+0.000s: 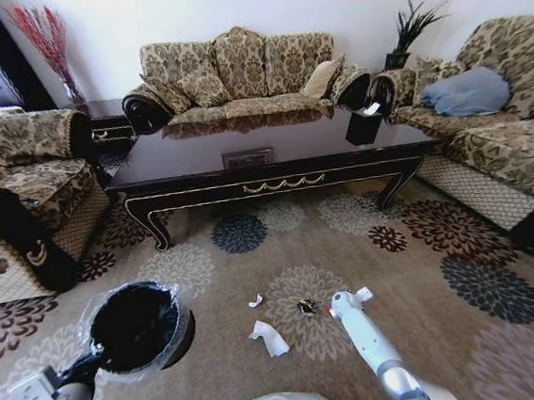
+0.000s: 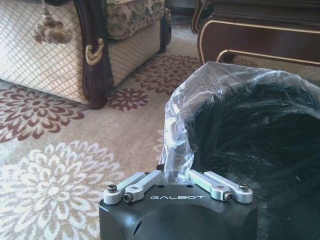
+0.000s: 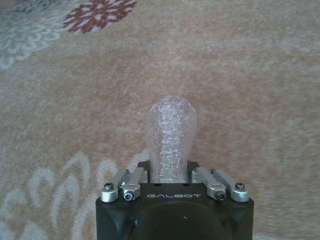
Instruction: Move to the front of the table and pick up the trash from the floor, then place it into the trash bin.
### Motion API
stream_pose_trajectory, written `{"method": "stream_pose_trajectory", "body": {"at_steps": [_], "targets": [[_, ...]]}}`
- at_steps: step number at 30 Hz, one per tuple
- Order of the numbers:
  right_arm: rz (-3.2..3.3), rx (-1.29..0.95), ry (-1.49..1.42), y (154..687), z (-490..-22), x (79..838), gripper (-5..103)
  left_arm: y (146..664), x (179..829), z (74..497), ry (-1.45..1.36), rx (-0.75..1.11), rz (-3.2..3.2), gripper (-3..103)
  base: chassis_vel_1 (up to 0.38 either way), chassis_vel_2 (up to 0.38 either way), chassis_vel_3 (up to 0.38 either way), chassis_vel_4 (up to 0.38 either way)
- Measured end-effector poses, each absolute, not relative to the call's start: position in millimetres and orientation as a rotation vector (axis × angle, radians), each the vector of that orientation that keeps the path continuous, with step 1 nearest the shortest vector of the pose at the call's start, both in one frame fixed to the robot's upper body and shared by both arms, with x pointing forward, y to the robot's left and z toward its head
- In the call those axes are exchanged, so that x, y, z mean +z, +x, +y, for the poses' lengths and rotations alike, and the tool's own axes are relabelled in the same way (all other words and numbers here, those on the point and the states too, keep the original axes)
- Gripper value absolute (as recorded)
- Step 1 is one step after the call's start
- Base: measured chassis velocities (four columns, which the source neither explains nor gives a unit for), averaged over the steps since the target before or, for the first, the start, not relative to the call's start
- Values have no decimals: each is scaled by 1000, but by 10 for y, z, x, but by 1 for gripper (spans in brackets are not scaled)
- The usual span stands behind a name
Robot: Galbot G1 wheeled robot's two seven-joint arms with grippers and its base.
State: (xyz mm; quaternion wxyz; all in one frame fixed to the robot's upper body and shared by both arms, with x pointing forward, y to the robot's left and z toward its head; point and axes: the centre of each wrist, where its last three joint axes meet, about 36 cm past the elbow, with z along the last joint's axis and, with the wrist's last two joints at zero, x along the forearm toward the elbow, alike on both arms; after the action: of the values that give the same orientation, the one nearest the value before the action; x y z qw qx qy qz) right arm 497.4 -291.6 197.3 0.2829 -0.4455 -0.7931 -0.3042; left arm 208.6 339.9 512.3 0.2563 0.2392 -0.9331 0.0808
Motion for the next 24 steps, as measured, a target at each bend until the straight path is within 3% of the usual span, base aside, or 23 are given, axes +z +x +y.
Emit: {"method": "stream_pose_trajectory", "body": {"at_steps": [5,14,19,24], "targets": [[-2311,-842,-1122,4883,-2832,2334,25,2101,5082,3330,622,231,-2528,2,0,0,0,0],[-2588,-990,-977,4810,-2521,3279,25,2114,4994,3164,558,314,-2499,2,0,0,0,0],[-2781,-1131,-771,4619,-2280,3882,25,2156,5038,3125,492,422,-2467,2,0,0,0,0],[-3087,-1240,-292,4319,-2017,4316,25,2184,5142,3028,375,515,-2423,2,0,0,0,0]]}}
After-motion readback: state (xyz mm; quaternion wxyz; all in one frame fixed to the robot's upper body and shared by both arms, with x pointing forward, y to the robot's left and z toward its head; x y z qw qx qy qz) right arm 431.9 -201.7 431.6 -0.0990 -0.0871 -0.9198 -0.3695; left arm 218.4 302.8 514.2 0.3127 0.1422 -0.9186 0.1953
